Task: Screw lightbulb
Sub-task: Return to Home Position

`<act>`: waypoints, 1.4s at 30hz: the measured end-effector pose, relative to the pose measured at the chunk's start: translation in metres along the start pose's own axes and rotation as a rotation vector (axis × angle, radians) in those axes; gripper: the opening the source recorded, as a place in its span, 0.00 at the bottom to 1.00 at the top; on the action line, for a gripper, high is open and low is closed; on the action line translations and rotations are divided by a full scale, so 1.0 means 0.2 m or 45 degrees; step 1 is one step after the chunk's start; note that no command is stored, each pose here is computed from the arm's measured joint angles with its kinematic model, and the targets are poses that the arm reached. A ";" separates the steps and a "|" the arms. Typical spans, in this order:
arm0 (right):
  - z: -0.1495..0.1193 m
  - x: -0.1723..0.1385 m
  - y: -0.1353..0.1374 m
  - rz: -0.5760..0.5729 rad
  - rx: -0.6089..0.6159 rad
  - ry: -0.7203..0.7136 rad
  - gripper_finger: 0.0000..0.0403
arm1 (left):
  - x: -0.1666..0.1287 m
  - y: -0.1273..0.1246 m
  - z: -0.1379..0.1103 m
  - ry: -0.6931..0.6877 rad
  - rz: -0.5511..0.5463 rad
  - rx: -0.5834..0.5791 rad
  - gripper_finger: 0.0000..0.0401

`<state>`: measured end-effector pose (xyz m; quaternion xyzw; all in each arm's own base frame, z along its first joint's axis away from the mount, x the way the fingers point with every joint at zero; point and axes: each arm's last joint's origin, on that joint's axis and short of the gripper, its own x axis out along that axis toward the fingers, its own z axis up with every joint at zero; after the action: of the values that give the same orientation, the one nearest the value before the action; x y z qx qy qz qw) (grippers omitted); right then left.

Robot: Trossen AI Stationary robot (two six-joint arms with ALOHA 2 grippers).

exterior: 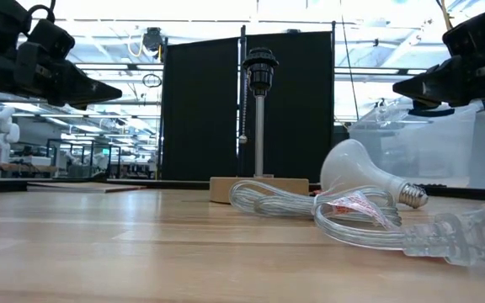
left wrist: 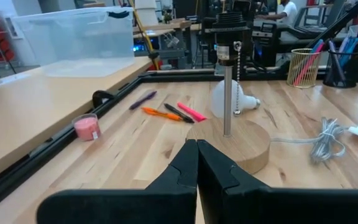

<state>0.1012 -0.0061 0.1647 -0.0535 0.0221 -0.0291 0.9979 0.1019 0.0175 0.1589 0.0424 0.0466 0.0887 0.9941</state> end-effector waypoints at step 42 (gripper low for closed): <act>0.00 0.00 0.00 -0.003 0.081 -0.002 0.00 | 0.00 0.00 0.03 -0.054 -0.004 -0.046 0.00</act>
<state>0.1012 -0.0062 0.1647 -0.0219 0.0204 -0.0308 0.9991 0.1020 0.0173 0.1648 0.0262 0.0238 0.0870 0.9956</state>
